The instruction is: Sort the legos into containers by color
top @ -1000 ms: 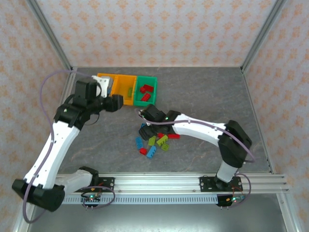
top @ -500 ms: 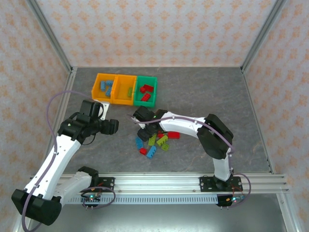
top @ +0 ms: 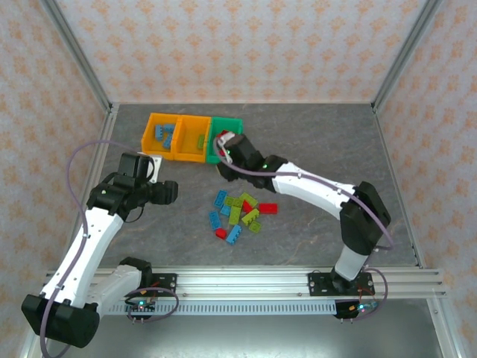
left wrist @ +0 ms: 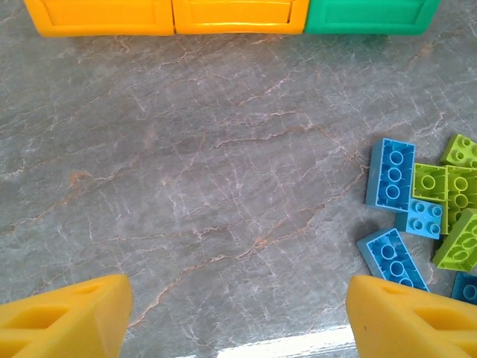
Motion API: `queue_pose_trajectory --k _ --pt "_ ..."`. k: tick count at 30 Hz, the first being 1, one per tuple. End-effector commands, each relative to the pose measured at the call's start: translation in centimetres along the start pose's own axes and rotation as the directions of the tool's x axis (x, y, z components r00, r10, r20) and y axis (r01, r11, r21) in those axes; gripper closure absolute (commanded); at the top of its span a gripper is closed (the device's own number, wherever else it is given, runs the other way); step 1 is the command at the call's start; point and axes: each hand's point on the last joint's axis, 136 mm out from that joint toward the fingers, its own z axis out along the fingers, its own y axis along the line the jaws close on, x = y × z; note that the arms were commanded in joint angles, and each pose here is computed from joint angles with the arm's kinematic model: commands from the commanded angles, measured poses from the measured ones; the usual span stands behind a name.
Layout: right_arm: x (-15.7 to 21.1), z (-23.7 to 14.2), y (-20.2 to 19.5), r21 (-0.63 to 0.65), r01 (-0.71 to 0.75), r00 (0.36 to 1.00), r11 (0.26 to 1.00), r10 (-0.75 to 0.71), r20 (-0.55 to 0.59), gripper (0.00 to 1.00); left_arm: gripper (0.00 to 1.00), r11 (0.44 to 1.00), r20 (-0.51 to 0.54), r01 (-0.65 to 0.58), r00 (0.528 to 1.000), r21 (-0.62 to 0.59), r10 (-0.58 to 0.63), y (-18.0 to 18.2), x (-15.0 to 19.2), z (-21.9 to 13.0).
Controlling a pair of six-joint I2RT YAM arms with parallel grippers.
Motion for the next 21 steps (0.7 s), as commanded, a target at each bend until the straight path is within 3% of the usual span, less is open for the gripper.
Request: queue_pose_trajectory --k 1,7,10,13,16,21 --pt "-4.6 3.5 -3.9 0.163 -0.091 0.988 0.982 0.068 0.141 0.73 0.23 1.0 0.006 0.0 1.0 0.023 0.0 -0.1 -0.1 0.5" --pt "-6.3 10.6 -7.1 0.218 -0.123 0.99 0.968 0.104 0.099 0.71 0.23 0.999 -0.009 0.007 1.0 0.045 -0.006 -0.3 0.0 0.9" --pt "-6.6 12.3 -7.1 0.205 -0.109 0.994 0.973 0.103 0.039 0.59 0.23 0.999 -0.015 0.009 1.0 0.048 -0.008 -0.3 0.0 1.1" --pt "-7.7 11.1 -6.3 0.165 -0.116 0.993 0.979 0.115 0.014 0.48 0.23 0.998 -0.019 0.011 1.0 0.054 -0.01 -0.4 0.0 1.2" --pt "-9.1 7.8 -5.7 0.119 -0.143 0.989 0.983 0.139 0.041 0.45 0.23 0.997 -0.028 0.032 0.999 0.065 -0.03 -0.6 0.2 1.2" --pt "-9.4 0.1 -5.5 0.062 -0.162 0.984 0.985 0.157 0.085 0.42 0.26 0.983 -0.055 0.165 0.985 0.076 -0.161 -1.6 0.4 0.8"
